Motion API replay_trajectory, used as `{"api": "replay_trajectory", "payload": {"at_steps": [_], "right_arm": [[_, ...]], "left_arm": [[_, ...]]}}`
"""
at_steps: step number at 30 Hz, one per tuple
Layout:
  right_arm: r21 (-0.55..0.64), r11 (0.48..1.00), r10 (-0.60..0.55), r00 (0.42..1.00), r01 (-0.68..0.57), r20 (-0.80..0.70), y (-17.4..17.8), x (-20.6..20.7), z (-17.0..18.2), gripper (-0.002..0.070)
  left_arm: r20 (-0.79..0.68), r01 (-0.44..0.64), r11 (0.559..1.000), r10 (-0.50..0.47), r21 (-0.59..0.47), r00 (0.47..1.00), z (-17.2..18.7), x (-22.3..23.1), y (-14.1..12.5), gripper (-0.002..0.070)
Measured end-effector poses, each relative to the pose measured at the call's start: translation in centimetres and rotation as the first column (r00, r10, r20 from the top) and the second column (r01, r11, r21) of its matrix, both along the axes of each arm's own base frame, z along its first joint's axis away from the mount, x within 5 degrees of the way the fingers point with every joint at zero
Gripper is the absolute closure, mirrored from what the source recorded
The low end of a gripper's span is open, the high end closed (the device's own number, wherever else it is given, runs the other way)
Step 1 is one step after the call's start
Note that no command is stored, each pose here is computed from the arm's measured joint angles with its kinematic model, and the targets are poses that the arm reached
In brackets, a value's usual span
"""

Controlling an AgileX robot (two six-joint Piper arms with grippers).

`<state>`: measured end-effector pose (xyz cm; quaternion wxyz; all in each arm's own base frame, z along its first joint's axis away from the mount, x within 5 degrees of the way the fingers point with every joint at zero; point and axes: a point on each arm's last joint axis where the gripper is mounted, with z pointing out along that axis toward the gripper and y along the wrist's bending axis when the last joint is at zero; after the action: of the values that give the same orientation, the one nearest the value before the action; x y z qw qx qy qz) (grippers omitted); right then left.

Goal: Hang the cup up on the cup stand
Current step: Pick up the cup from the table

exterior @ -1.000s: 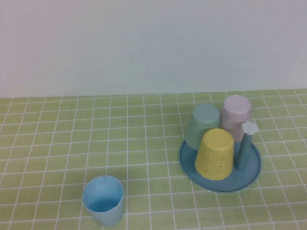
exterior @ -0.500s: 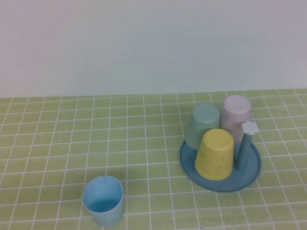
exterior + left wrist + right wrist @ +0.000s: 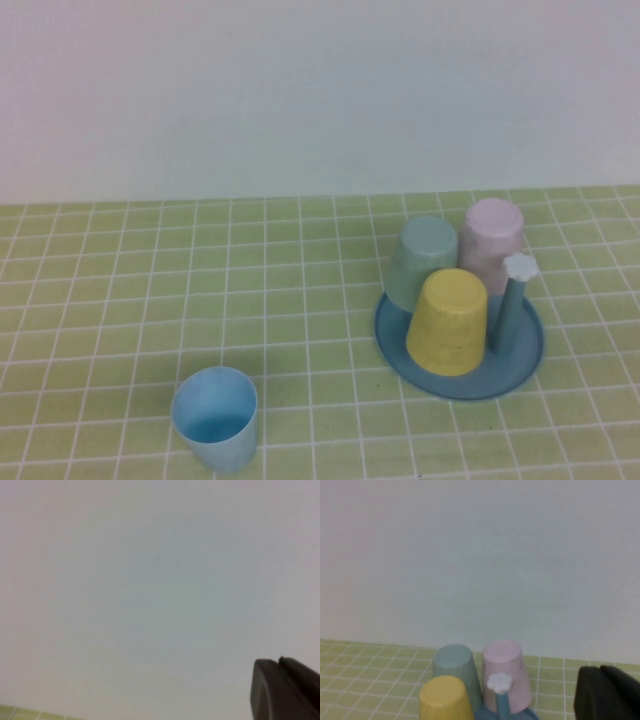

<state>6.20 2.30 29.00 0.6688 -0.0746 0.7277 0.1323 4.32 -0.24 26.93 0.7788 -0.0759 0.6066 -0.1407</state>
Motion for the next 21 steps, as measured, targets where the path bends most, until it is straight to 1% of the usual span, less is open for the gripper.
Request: {"api": "replay_trajectory", "payload": {"at_steps": [2,6,8,11,13,14,15,17,18,19,21], "right_arm": [[0.049,0.999,-0.014,1.000,0.013,0.009,0.0,0.4,0.3,0.0678],[0.191,0.981,-0.039,0.998,0.030,0.044,-0.2,0.6,1.1,0.0678],[0.226,0.974,-0.039,0.998,0.028,0.044,-0.2,0.5,1.2,0.0678],[0.245,0.969,-0.035,0.999,0.024,0.039,-0.2,0.5,1.2,0.0678],[0.235,0.972,-0.027,0.999,0.018,0.034,-0.1,0.5,1.1,0.0678],[0.222,0.975,-0.022,0.999,0.014,0.033,0.0,0.5,1.1,0.0678],[0.203,0.979,-0.017,0.999,0.010,0.034,0.0,0.5,1.1,0.0678],[0.160,0.987,-0.006,0.999,0.000,0.036,0.1,0.5,1.0,0.0678],[0.130,0.991,0.002,0.999,-0.006,0.038,0.1,0.5,0.9,0.0678],[0.106,0.994,0.009,0.999,-0.013,0.037,0.2,0.4,0.8,0.0678],[0.046,0.998,0.033,0.999,-0.034,0.032,0.4,0.4,0.6,0.0678]], "left_arm": [[0.021,0.016,1.000,-0.016,-0.002,1.000,0.2,-0.1,-0.1,0.0677],[0.072,0.056,0.998,-0.054,-0.024,0.996,0.6,-0.2,-0.4,0.0676],[0.077,0.059,0.998,-0.057,-0.025,0.995,0.7,-0.2,-0.4,0.0676],[0.031,0.010,0.999,-0.011,0.043,0.999,0.3,-0.1,-0.2,0.0676],[-0.066,-0.055,0.998,0.058,0.039,0.996,0.0,0.1,0.5,0.0676],[-0.133,-0.094,0.995,0.098,0.037,0.986,-0.1,0.2,0.8,0.0676],[-0.196,-0.128,0.990,0.137,0.058,0.971,-0.2,0.4,1.2,0.0676],[-0.289,-0.157,0.983,0.179,0.099,0.941,0.0,0.9,1.5,0.0676],[-0.322,-0.154,0.980,0.186,0.123,0.928,0.4,1.2,1.5,0.0676],[-0.348,-0.138,0.983,0.173,0.125,0.921,0.7,1.5,1.4,0.0676],[-0.418,-0.074,0.986,0.131,0.151,0.899,1.7,2.4,0.9,0.0676]]}}
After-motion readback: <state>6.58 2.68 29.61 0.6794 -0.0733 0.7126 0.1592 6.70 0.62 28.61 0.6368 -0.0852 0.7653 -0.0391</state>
